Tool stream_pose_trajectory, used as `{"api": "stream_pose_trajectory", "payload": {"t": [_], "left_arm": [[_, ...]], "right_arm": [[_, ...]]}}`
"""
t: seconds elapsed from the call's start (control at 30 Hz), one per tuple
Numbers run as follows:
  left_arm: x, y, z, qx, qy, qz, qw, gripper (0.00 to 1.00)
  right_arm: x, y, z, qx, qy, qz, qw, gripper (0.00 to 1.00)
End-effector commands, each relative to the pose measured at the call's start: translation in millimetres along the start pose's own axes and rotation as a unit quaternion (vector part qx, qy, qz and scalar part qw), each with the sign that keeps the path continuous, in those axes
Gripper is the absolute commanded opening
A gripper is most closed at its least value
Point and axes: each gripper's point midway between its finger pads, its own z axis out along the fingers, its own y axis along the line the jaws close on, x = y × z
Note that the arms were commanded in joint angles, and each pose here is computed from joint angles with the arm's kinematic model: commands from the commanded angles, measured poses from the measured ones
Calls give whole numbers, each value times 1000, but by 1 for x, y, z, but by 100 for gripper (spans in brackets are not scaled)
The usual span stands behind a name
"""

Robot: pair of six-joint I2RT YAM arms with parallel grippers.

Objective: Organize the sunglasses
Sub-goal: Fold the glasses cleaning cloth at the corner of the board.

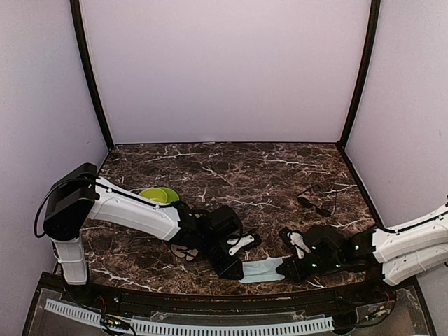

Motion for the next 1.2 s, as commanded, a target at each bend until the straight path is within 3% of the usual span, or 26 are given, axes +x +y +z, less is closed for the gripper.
{"api": "stream_pose_trajectory", "payload": {"t": [0.0, 0.23, 0.37, 0.6, 0.8, 1.03, 1.17], "left_arm": [[1, -13, -4, 23, 9, 20, 1000, 20], [4, -18, -10, 32, 13, 34, 999, 23], [2, -18, -15, 27, 5, 39, 999, 27], [-11, -16, -27, 5, -24, 38, 999, 34], [-29, -14, -21, 8, -50, 35, 998, 30], [-25, -14, -5, 22, -27, 36, 999, 16], [-20, -14, -1, 28, -16, 44, 999, 14]], "right_arm": [[4, 6, -3, -15, -2, 10, 1000, 13], [8, 11, -12, -17, -7, 19, 1000, 17], [-1, 13, -23, -20, -30, 26, 999, 24], [-18, 0, -27, 38, -54, 37, 997, 32], [-21, 7, -9, 53, -23, 16, 998, 25], [-12, 4, -3, 57, -1, 12, 998, 13], [-7, 6, -10, 35, -8, 18, 999, 10]]}}
